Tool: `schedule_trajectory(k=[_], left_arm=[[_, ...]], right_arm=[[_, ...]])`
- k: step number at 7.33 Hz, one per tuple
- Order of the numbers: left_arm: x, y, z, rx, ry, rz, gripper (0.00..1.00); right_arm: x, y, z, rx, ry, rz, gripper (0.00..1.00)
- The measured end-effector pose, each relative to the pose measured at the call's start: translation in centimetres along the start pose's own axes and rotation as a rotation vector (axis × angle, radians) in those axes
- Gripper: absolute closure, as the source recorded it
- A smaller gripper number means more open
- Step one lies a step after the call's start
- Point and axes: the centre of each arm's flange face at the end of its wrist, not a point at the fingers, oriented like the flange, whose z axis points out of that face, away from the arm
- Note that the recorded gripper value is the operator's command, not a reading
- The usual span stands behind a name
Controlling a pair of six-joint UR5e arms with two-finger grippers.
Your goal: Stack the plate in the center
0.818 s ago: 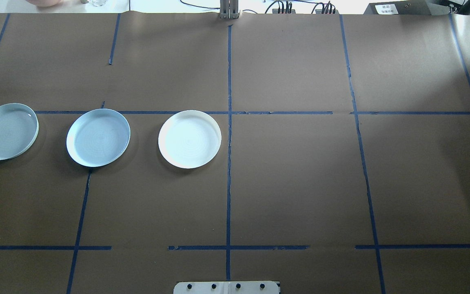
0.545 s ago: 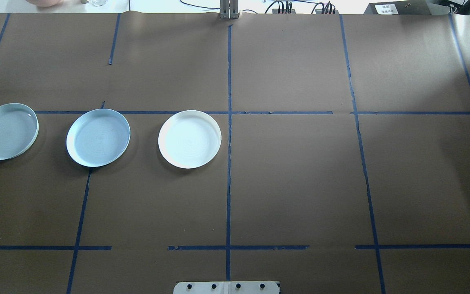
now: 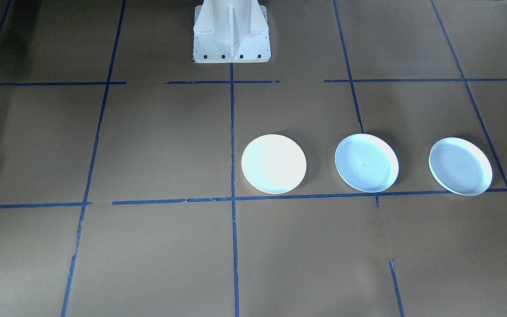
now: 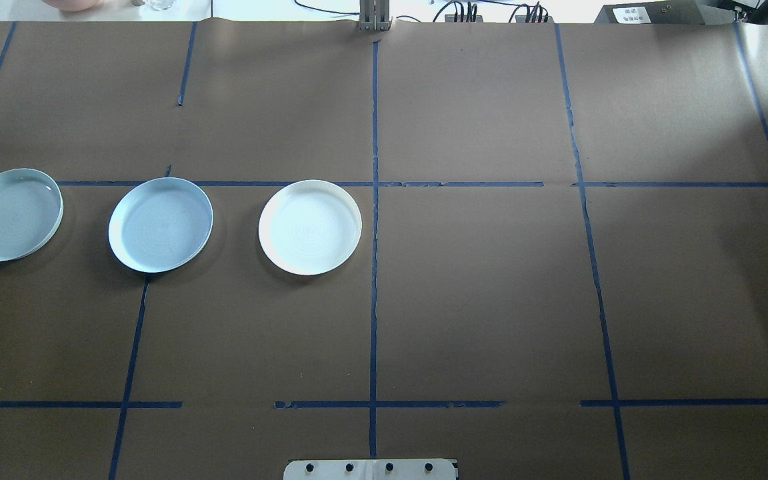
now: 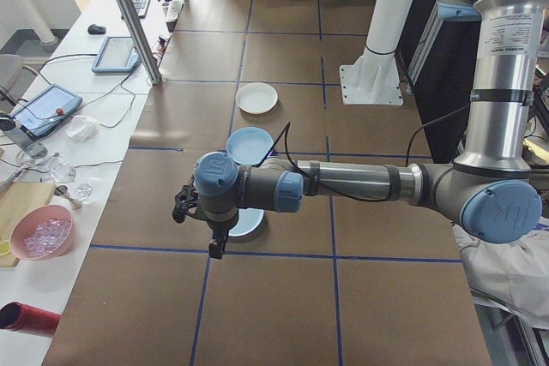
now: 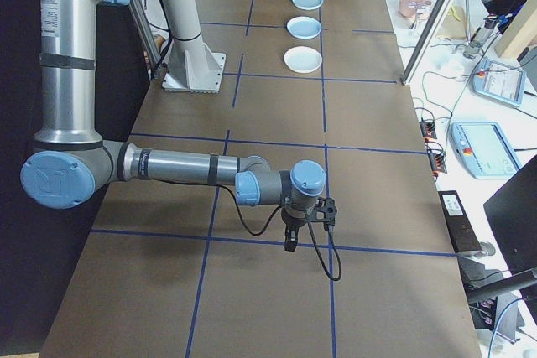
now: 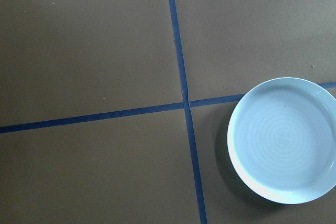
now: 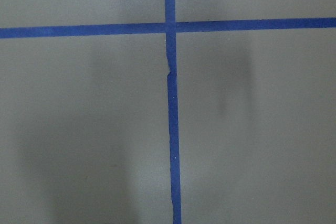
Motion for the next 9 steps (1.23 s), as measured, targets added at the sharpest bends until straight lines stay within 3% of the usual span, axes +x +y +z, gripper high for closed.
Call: schedule_trajectory(k=[6, 9], left_arm=[[-1.8, 0.0, 1.7, 0.068, -0.012, 0.039, 0.00], [-4.0, 0.6, 4.7, 0.031, 0.007, 0.001, 0.00]], right_arm=[[-0.1, 0.0, 0.0, 0.001, 0.000, -0.001, 0.00], [0.0, 0.0, 0.0, 0.000, 0.000, 0.000, 0.00]])
